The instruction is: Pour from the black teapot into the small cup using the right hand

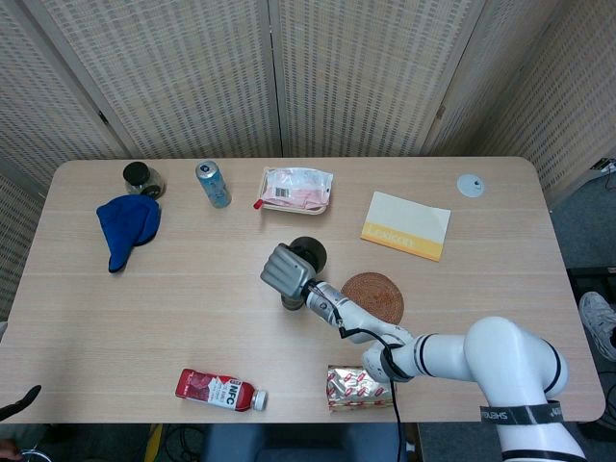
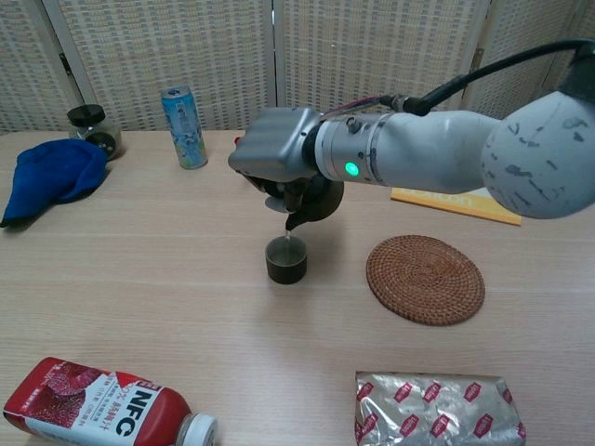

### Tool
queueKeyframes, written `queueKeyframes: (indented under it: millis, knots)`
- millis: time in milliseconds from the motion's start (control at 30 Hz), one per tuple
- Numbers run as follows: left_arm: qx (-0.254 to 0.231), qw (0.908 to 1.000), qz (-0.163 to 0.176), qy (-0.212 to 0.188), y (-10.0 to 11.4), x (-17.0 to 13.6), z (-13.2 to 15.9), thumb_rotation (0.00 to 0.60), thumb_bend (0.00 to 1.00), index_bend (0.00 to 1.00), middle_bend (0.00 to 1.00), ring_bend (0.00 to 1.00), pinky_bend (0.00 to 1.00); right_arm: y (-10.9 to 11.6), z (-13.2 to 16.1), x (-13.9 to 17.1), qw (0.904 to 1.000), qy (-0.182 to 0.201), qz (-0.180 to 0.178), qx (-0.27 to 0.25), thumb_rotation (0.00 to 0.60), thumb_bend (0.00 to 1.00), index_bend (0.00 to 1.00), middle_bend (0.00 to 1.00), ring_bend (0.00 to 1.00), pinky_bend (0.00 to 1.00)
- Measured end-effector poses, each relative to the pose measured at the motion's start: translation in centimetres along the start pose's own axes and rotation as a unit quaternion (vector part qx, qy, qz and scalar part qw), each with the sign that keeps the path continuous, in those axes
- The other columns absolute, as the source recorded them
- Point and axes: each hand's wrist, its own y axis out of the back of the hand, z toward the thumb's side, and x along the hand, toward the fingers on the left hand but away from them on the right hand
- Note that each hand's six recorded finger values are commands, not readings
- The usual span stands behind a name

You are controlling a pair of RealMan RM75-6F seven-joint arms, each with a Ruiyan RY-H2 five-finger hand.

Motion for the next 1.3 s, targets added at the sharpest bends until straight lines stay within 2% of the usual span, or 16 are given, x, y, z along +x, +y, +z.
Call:
queueKeyframes:
  millis: [333,633,833,1000,1167,1300]
  knots:
    - [0.0,1.0,0.0,-0.001,0.1,0.0,0.0,0.6,0.13,0.0,0.0,0.0,0.0,-0.7,-0.5,0.2,0.9974,-0.011,0.012,-0.071,0.6,0.54,0.97,1.0,0.93,0.58]
    - [0.0,1.0,0.002,-0.003,0.2,0.0,0.1,0.6,0.13,0.0,0.0,0.0,0.0,-0.7,-1.8,0.9,0.9869,-0.028,0.009,-0.159,0.6,0.53,0.97,1.0,0.93,0.58]
    - [0.001,1.0,0.002,-0.005,0.5,0.1,0.2,0.6,0.13,0.0,0.0,0.0,0.0,-0.6,-3.8,2.5,0.968,-0.046,0.0,-0.247,0.6,0.52,0.97,1.0,0.92,0.58]
    - [0.0,1.0,0.001,-0.009,0.5,0.1,0.5,0.6,0.13,0.0,0.0,0.0,0.0,-1.1,-6.0,5.0,0.9442,-0.062,-0.006,-0.323,0.6,0.5,0.97,0.98,0.9,0.58]
    - [-0.001,0.9999,-0.002,-0.011,0.4,0.0,0.7,0.6,0.13,0.0,0.0,0.0,0.0,-3.0,-8.4,8.5,0.9243,-0.084,-0.004,-0.372,0.6,0.49,0.97,0.96,0.89,0.58]
    - [0.0,0.9999,-0.003,-0.015,0.4,0.0,1.1,0.6,0.13,0.0,0.0,0.0,0.0,-4.8,-9.0,10.6,0.9124,-0.094,0.003,-0.398,0.6,0.48,0.97,0.96,0.88,0.58]
